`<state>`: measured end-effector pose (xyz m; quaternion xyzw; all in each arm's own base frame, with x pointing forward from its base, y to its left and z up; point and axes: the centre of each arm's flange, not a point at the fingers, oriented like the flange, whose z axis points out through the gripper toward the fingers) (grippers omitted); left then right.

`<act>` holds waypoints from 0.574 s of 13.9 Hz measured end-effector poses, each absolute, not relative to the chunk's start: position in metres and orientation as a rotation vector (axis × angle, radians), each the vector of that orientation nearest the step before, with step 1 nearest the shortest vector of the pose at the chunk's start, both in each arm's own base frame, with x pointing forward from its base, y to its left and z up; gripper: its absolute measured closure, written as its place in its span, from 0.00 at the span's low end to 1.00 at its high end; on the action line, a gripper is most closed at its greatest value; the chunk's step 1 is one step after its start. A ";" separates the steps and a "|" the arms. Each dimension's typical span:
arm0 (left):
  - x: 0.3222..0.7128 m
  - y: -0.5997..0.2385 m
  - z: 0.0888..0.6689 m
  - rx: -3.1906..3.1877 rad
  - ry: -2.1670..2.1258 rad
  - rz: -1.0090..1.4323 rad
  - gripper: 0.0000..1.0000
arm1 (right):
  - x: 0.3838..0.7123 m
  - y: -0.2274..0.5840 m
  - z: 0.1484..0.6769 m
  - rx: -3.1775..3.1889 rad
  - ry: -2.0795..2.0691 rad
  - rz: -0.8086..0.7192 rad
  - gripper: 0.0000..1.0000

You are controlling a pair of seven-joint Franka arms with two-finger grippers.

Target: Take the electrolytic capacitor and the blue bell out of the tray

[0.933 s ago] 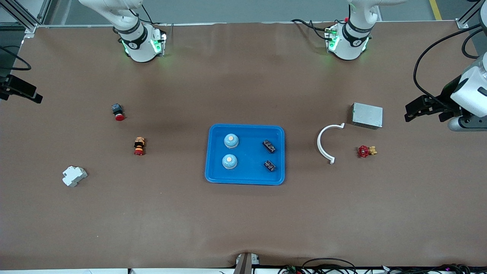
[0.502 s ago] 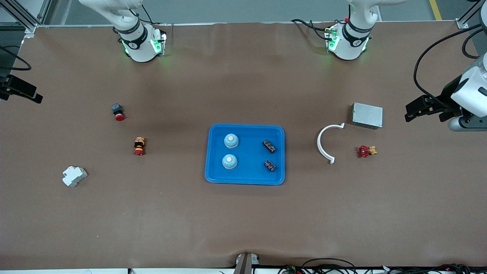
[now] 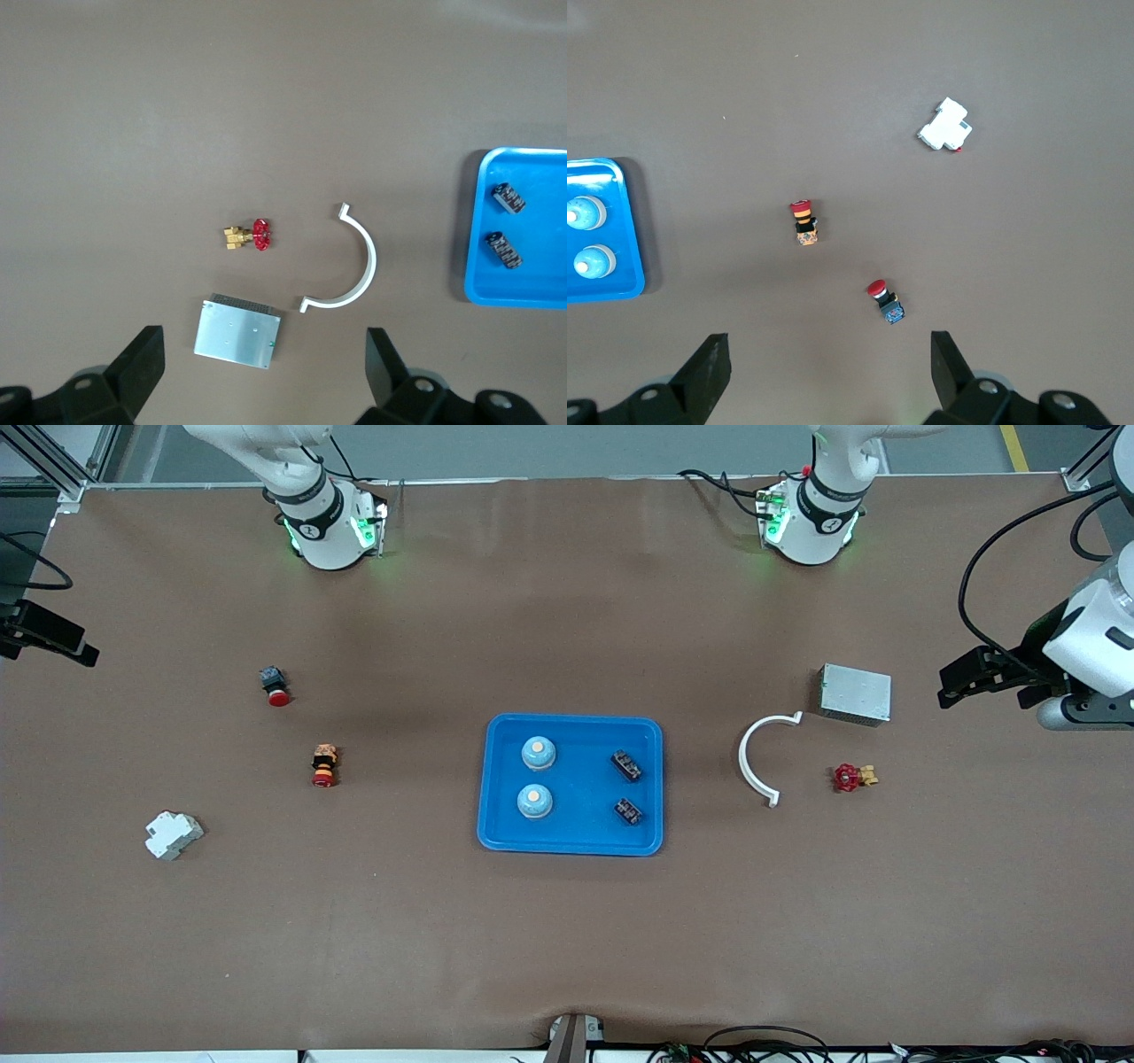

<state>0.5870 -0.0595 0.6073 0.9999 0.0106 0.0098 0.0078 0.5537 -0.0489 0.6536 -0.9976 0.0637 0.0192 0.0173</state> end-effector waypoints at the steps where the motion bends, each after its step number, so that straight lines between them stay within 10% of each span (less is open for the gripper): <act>1: 0.586 -0.068 0.607 3.123 0.075 0.027 0.00 | 0.554 -0.049 0.654 -3.100 0.198 0.056 0.00; 8: 0.588 -0.185 0.544 3.036 0.362 -0.185 0.00 | 0.557 -0.045 0.657 -3.141 0.177 0.014 0.00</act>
